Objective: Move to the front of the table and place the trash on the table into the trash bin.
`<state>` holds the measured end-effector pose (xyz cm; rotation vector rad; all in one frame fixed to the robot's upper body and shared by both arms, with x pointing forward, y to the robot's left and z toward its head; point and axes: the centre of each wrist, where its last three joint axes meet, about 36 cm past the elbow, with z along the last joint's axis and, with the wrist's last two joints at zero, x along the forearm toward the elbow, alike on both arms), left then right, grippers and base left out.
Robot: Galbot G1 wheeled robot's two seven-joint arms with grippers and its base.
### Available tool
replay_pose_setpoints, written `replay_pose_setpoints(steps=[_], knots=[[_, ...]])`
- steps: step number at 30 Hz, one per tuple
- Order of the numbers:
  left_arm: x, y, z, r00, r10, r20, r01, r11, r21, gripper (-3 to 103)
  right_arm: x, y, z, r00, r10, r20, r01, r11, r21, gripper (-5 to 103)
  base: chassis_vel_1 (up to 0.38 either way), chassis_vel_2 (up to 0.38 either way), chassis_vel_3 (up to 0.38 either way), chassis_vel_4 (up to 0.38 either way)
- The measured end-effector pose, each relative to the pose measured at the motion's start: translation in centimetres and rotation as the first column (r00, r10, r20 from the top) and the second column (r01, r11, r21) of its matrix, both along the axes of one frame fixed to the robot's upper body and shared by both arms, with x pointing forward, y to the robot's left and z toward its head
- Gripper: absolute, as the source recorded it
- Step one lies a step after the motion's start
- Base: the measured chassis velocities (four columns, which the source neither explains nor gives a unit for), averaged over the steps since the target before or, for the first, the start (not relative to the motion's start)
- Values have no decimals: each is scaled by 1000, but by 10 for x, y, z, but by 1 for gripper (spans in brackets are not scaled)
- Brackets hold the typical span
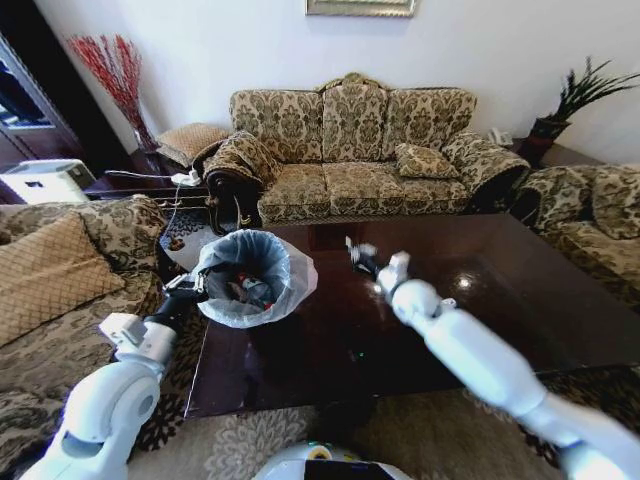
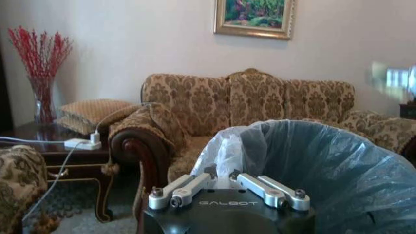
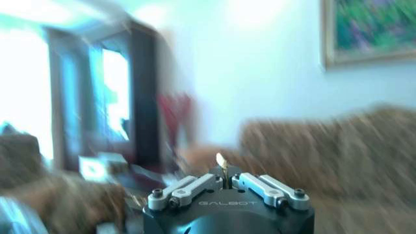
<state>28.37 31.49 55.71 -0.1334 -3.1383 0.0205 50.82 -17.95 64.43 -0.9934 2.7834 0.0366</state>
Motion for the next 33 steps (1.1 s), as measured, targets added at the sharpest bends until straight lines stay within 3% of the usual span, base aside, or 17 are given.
replay_pose_setpoints(steps=[1, 3, 6, 11, 16, 18, 23, 26, 27, 29, 31, 33], knots=[[0, 0, 0, 1000, 0, 0, 0, 1000, 0, 3, 0, 0, 0, 1000, 0, 0, 0, 1000, 0, 0, 0, 0, 0, 0], [0, -1, 0, 1000, -8, -11, 8, 1000, -5, 3, -24, 19, 42, 994, 110, 15, -110, 994, 17, 0, 0, 0, 0, 0], [0, -2, -1, 1000, -11, -17, 11, 1000, -8, 3, -45, 33, 60, 982, 191, -1, -191, 981, 23, 0, 0, 0, 0, 0], [-1, -3, 0, 1000, -13, -17, 12, 1000, -12, 3, -79, 53, 56, 940, 328, -91, -331, 943, -23, 0, 0, 0, 0, 0], [-1, -3, 1, 1000, -14, -14, 14, 1000, -14, 3, -92, 63, 34, 923, 357, -145, -370, 926, -74, 0, 0, 0, 0, 0], [-1, -4, 2, 1000, -17, -14, 17, 1000, -13, 3, -99, 73, 13, 914, 365, -179, -389, 913, -125, 0, 0, 0, 0, 0], [0, -4, 3, 1000, -21, -9, 20, 1000, -10, 3, -99, 91, -2, 923, 342, -178, -374, 908, -191, -1, 0, 0, 0, 0], [-1, -5, 3, 1000, -19, -11, 19, 1000, -15, 3, -93, 96, -1, 927, 334, -174, -364, 911, -192, 15, 0, 0, 0, 0], [-1, -5, 3, 1000, -19, -11, 19, 1000, -15, 3, -93, 96, -1, 927, 334, -174, -364, 911, -192, 15, 0, 0, 0, 0], [-1, -5, 3, 1000, -17, -11, 17, 1000, -17, 3, -92, 96, 1, 928, 330, -171, -360, 912, -198, 27, 0, 0, 0, 0], [-1, -5, 3, 1000, -17, -9, 17, 1000, -18, 3, -91, 96, 1, 929, 329, -170, -360, 912, -199, 27, 0, 0, 0, 0], [0, -5, 3, 1000, -19, -5, 19, 1000, -19, 3, -92, 96, 2, 928, 331, -168, -361, 910, -202, 37, 0, 0, 0, 0]])
